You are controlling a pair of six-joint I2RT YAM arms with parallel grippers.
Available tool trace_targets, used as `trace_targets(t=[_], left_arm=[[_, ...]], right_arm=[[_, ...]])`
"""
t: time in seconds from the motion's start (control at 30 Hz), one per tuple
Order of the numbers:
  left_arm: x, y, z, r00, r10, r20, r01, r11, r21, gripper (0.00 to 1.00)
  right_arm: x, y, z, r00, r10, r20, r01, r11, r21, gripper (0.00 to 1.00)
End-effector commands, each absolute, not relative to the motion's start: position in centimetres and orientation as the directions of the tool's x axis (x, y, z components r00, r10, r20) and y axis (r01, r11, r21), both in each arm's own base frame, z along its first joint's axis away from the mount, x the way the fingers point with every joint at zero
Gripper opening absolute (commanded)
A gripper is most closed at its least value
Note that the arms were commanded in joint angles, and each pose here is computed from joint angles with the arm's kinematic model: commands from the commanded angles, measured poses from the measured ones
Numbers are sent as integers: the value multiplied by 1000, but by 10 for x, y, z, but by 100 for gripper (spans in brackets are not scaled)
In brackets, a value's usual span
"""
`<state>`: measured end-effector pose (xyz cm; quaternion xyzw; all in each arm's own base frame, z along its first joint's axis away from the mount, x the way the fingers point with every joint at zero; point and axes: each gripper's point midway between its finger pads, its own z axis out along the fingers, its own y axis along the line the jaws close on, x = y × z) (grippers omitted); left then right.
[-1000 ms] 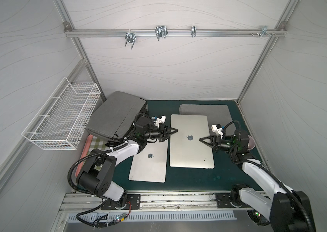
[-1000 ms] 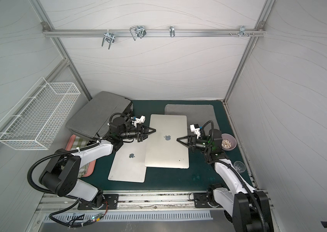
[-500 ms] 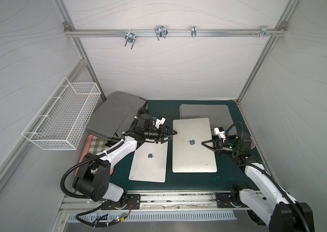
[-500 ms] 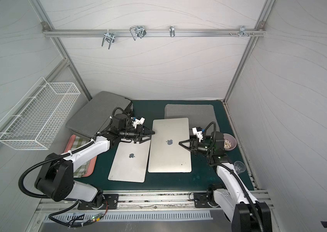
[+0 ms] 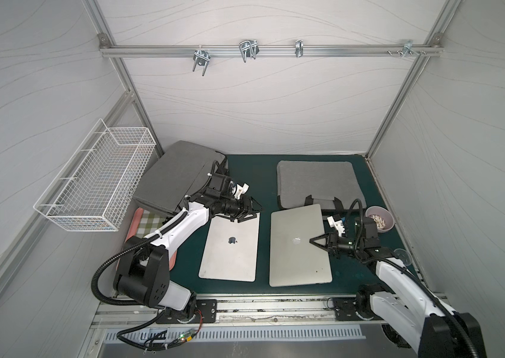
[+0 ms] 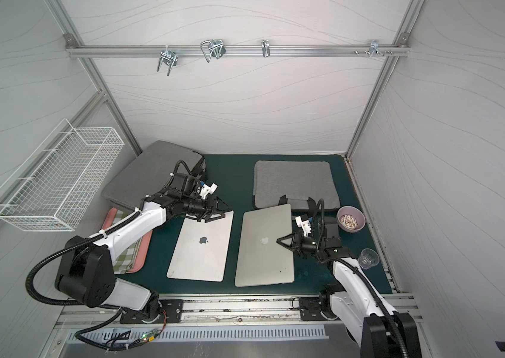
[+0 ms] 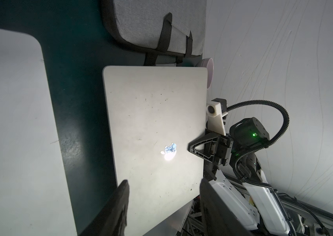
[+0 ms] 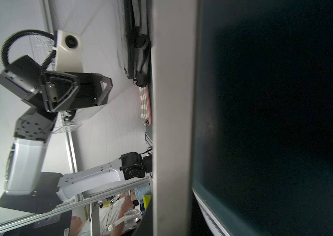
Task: Open the zippered laptop bag and take out the laptop
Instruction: Place the laptop at the center of the board.
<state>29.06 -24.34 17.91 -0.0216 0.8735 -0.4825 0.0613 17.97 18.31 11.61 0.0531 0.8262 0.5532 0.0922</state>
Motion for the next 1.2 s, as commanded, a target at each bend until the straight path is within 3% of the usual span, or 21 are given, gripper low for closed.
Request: trace_targets(t=[0.0, 0.7, 0.73, 0.83, 1.03, 1.17], left_arm=[[295, -239, 185, -986, -90, -137, 66, 548, -834, 56], [289, -232, 185, -987, -103, -124, 49, 542, -839, 56], [288, -231, 184, -988, -102, -119, 45, 542, -839, 56], [288, -232, 183, -988, -105, -115, 41, 538, -842, 56], [286, -231, 185, -988, -100, -117, 45, 537, -842, 56], [284, -231, 184, -990, -94, -109, 42, 537, -842, 56]], right_arm=[[188, 196, 136, -960, 135, -247, -194, 321, 927, 0], [201, 222, 84, -969, 135, -206, -146, 360, 922, 0], [201, 222, 81, -970, 139, -201, -139, 362, 922, 2], [201, 225, 76, -970, 130, -205, -142, 381, 913, 25], [197, 222, 69, -972, 109, -208, -143, 427, 893, 31], [194, 215, 64, -971, 98, -219, -145, 488, 861, 44]])
